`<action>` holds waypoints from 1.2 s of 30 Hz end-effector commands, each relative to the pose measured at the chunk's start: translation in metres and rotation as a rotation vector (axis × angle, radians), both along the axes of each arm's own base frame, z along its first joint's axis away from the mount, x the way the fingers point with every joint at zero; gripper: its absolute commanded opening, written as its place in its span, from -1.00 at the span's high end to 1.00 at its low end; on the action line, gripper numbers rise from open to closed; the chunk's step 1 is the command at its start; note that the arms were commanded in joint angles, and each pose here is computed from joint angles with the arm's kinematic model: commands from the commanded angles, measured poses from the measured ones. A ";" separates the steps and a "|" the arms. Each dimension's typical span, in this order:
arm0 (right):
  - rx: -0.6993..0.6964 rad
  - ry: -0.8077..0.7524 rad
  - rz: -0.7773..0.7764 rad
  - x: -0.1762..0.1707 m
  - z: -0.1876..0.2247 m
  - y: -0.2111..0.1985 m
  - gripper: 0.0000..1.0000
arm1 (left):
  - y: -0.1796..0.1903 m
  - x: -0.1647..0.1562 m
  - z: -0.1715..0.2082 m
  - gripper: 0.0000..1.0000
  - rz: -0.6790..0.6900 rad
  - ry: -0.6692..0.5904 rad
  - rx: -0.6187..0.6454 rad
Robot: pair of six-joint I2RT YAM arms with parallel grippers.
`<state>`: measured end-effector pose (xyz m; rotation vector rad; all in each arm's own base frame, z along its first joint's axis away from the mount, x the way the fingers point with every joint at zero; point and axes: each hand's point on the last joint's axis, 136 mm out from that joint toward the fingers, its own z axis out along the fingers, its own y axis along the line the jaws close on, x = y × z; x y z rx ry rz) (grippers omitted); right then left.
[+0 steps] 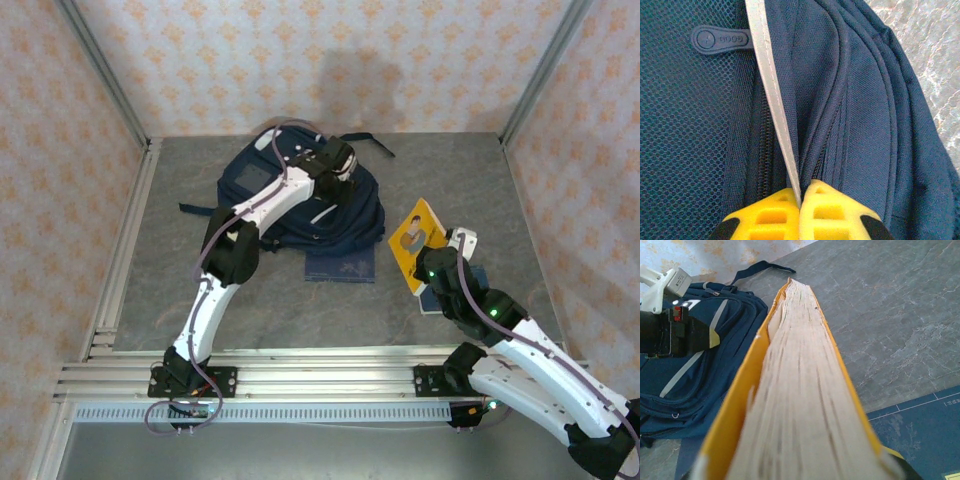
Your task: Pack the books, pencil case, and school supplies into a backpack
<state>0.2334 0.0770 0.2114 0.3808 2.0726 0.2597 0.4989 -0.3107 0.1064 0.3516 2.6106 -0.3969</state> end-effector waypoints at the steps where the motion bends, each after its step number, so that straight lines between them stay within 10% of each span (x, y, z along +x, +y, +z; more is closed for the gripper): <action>1: 0.071 -0.094 -0.033 0.010 0.028 0.001 1.00 | 0.018 0.001 0.083 1.00 0.027 -0.111 -0.062; 14: 0.339 -0.136 0.116 0.033 0.066 0.048 1.00 | 0.053 -0.031 0.195 1.00 -0.030 -0.313 -0.042; 36: 0.885 -0.046 0.332 0.116 0.052 0.157 1.00 | 0.054 -0.037 0.239 1.00 -0.047 -0.359 -0.194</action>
